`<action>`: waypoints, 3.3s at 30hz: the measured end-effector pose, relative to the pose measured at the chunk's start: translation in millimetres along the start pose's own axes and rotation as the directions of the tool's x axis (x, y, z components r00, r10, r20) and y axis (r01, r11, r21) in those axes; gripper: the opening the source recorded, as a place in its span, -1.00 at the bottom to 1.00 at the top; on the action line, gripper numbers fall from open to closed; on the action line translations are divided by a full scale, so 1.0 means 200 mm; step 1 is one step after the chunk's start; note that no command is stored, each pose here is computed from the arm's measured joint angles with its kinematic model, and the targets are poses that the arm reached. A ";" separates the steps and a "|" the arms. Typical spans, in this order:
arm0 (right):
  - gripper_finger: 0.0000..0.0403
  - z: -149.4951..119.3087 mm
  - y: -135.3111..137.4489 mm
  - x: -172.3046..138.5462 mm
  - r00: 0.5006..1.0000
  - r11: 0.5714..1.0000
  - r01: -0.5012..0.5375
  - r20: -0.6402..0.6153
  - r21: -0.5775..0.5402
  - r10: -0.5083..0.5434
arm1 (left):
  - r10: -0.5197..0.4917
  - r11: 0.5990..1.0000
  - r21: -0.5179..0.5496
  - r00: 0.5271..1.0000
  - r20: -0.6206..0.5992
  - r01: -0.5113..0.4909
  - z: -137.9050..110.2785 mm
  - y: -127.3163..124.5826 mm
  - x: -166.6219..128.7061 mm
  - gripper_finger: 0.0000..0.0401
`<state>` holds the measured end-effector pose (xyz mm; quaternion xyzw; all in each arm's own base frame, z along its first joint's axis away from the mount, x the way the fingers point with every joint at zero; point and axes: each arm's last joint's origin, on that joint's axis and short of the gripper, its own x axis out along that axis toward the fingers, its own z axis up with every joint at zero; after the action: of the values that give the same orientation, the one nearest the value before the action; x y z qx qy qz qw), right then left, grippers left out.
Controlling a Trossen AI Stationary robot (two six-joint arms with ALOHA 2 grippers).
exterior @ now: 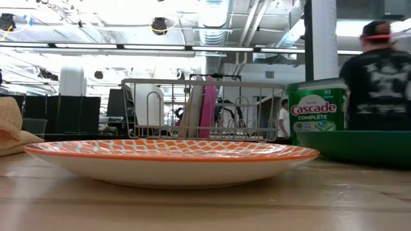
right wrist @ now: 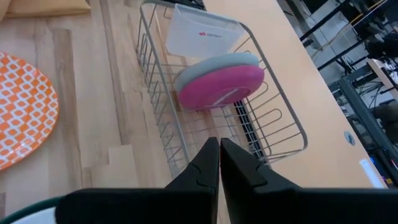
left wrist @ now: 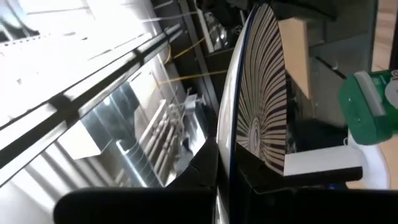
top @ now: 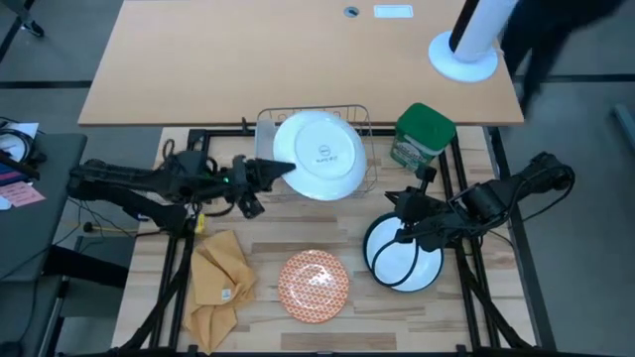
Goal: Sort dishes
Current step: Put the blue patterned plate into the dish rack
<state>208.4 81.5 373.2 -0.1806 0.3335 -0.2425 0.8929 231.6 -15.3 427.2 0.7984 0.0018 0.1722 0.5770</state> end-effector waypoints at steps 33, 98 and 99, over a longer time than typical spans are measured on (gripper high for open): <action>-0.91 -0.04 -0.01 0.00 0.998 1.000 0.017 -0.059 0.001 -0.017 | -0.295 0.942 0.152 0.954 -0.051 0.299 -0.14 -0.09 0.20 -1.00; 0.11 0.14 0.19 -0.06 0.973 0.972 0.129 0.215 -0.199 -0.085 | -0.321 0.733 -0.669 0.804 -0.501 -0.125 0.67 -0.14 0.25 -1.00; 0.11 0.14 0.19 -0.07 0.969 0.971 0.146 0.226 -0.191 -0.101 | -0.320 0.733 -0.669 0.807 -0.497 -0.122 0.67 -0.13 0.25 -1.00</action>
<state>230.3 125.6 382.0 -0.3176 0.2465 -0.2411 0.8833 321.1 -120.6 379.0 0.4408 0.1608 0.3636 0.8047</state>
